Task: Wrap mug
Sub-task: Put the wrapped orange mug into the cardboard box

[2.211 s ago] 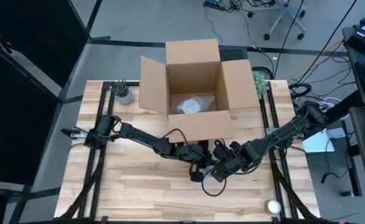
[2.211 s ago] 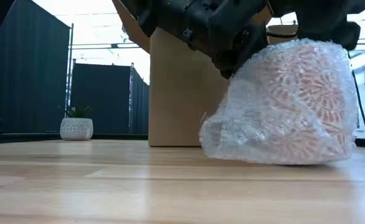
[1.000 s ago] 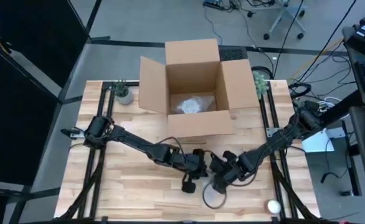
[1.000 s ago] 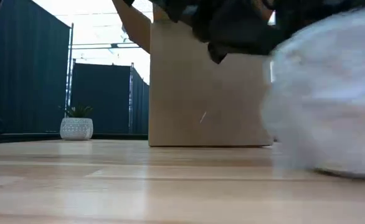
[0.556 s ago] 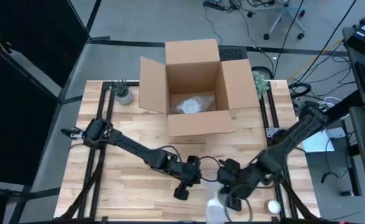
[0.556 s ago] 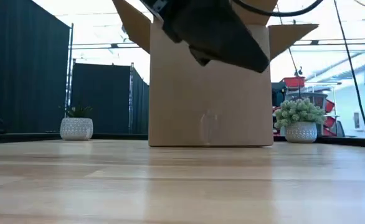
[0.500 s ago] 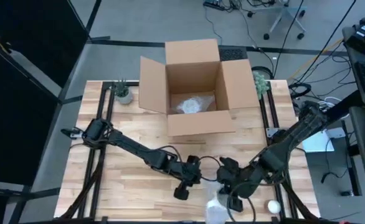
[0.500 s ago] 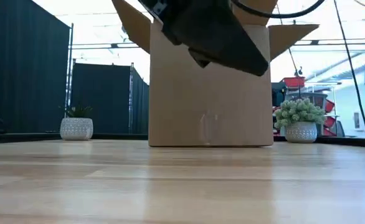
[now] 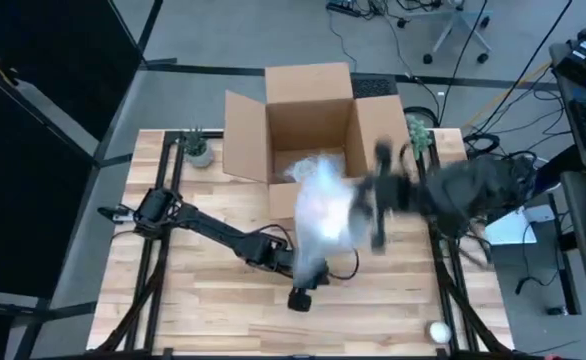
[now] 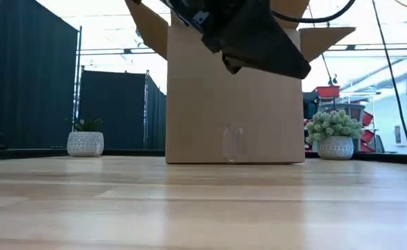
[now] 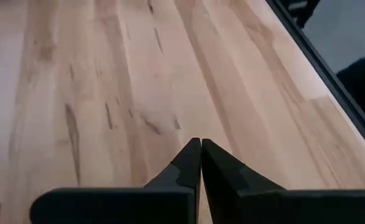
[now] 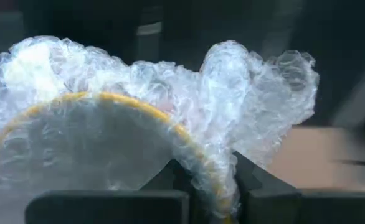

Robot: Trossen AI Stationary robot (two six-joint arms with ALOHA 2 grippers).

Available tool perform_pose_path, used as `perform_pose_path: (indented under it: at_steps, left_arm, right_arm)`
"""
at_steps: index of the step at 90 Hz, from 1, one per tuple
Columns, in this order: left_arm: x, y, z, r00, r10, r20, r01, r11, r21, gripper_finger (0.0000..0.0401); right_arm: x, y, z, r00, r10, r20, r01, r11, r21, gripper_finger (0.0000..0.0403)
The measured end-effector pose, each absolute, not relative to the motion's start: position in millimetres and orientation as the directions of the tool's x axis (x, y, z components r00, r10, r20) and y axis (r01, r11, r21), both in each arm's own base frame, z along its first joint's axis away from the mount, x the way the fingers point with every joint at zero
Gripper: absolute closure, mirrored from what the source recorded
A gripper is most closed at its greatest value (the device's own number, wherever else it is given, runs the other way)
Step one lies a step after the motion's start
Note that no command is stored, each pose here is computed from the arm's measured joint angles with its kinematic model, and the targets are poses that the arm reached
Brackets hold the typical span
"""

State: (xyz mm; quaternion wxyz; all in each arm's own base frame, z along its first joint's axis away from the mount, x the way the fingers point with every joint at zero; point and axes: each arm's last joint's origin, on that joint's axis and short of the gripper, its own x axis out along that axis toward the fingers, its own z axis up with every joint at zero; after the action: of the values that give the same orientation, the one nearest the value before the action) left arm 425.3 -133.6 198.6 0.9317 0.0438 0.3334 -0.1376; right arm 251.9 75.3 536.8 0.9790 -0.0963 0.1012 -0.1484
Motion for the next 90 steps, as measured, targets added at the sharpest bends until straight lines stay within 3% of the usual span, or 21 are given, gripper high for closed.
perform_pose_path:
  at_steps: [11, 24, 42, 54, 64, 79, 90]
  left_arm:
    - [426, -131, 198, 0.742, -0.205, -0.638, 0.268, 0.964, 0.001, 0.0399]
    - [423, -131, 193, 0.739, -0.189, -0.647, 0.257, 0.966, 0.010, 0.0399]
    - [420, -129, 186, 0.733, -0.149, -0.664, 0.231, 0.972, 0.036, 0.0399]
    - [420, -129, 186, 0.735, -0.145, -0.662, 0.227, 0.973, 0.039, 0.0399]
    - [419, -132, 186, 0.735, -0.148, -0.661, 0.242, 0.969, 0.052, 0.0399]
    - [420, -132, 186, 0.739, -0.149, -0.657, 0.248, 0.967, 0.060, 0.0399]
    - [420, -132, 186, 0.740, -0.148, -0.656, 0.247, 0.967, 0.061, 0.0399]
  right_arm:
    - [259, 18, 540, 0.813, -0.561, -0.156, 0.512, 0.816, -0.268, 0.0381]
    - [269, -52, 518, 0.655, -0.703, -0.278, 0.656, 0.711, -0.253, 0.0381]
    - [303, -127, 431, 0.555, -0.580, -0.597, 0.658, 0.745, -0.112, 0.0381]
    - [321, -152, 369, 0.518, -0.486, -0.704, 0.657, 0.753, -0.037, 0.0382]
    - [325, -162, 320, 0.416, -0.424, -0.804, 0.655, 0.753, -0.058, 0.0381]
    - [324, -167, 290, 0.357, -0.390, -0.849, 0.664, 0.745, -0.063, 0.0378]
    - [330, -166, 289, 0.395, -0.390, -0.831, 0.682, 0.731, -0.019, 0.0368]
